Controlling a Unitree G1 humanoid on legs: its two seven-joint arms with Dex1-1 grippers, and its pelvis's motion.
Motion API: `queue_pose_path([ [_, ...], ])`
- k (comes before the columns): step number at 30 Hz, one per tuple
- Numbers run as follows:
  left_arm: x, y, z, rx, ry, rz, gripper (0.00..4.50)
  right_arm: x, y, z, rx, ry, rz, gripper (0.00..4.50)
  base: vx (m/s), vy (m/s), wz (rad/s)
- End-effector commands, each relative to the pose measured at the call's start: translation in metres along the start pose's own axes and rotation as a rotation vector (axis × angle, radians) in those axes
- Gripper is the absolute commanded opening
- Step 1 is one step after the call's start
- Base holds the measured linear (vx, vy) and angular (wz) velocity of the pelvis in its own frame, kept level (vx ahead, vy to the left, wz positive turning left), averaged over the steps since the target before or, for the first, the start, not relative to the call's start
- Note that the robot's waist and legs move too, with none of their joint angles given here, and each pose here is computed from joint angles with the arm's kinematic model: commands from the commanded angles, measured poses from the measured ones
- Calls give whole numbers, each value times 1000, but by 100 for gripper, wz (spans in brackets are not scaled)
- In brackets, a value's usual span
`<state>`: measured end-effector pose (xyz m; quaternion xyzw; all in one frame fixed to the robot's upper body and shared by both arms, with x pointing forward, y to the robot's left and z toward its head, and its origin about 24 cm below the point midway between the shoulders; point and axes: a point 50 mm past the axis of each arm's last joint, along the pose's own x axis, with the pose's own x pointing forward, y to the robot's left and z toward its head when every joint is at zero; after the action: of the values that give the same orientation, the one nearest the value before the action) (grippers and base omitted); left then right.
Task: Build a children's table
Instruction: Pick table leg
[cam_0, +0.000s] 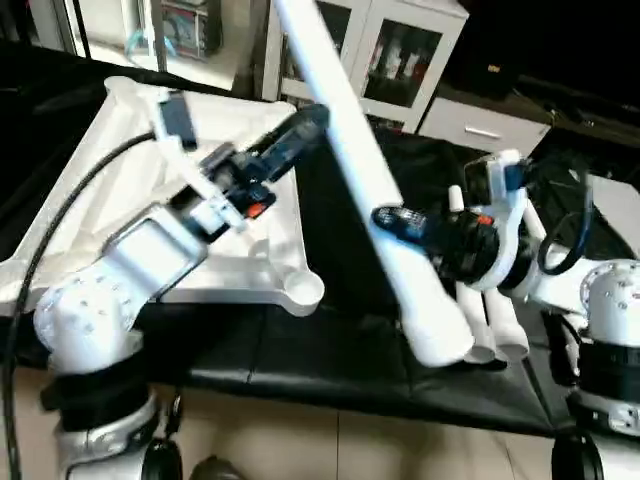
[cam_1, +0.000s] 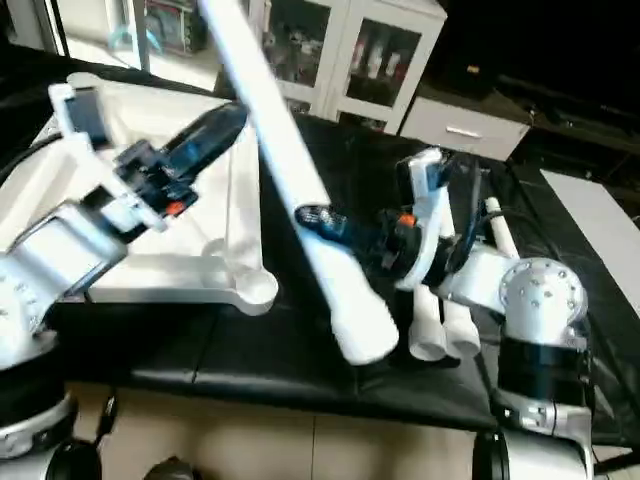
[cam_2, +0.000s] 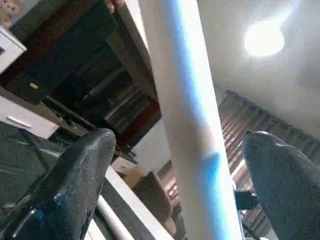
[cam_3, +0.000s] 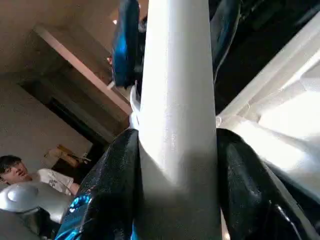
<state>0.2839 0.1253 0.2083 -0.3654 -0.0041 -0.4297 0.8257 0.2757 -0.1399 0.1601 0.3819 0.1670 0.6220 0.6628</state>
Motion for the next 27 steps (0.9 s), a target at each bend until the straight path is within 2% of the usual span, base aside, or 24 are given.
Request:
queue_pose_path([
  [1,12,-7,-3,-13,44,-58,450,-2,3,0,-31,16,-25,177,0,0,0],
  [8,23,-17,-11,-24,114,-141,450,-2,-1,-11,-26,58,-56,177,0,0,0],
  [11,24,-19,-12,-42,128,-169,416,-3,-3,-12,-25,55,-74,177,0,0,0],
  [15,23,-22,-15,-47,173,-196,411,-4,-5,-13,-27,50,-88,177,0,0,0],
  [17,22,-22,-16,-46,190,-197,378,-4,-6,-13,-27,50,-92,177,0,0,0],
  [18,22,-22,-16,-46,190,-197,375,-4,-6,-13,-27,50,-92,177,0,0,0],
  [20,22,-21,-17,-50,203,-197,375,-4,-7,-14,-29,50,-96,177,0,0,0],
  [21,22,-21,-17,-50,203,-197,367,-4,-7,-14,-29,50,-96,177,0,0,0],
  [22,21,-21,-18,-52,206,-194,336,-3,-8,-14,-33,51,-101,177,0,0,0],
  [26,20,-17,-18,-65,215,-175,328,-1,-10,-16,-46,52,-109,177,0,0,0],
  [27,20,-16,-18,-67,217,-174,312,-1,-10,-16,-50,51,-114,177,0,0,0],
])
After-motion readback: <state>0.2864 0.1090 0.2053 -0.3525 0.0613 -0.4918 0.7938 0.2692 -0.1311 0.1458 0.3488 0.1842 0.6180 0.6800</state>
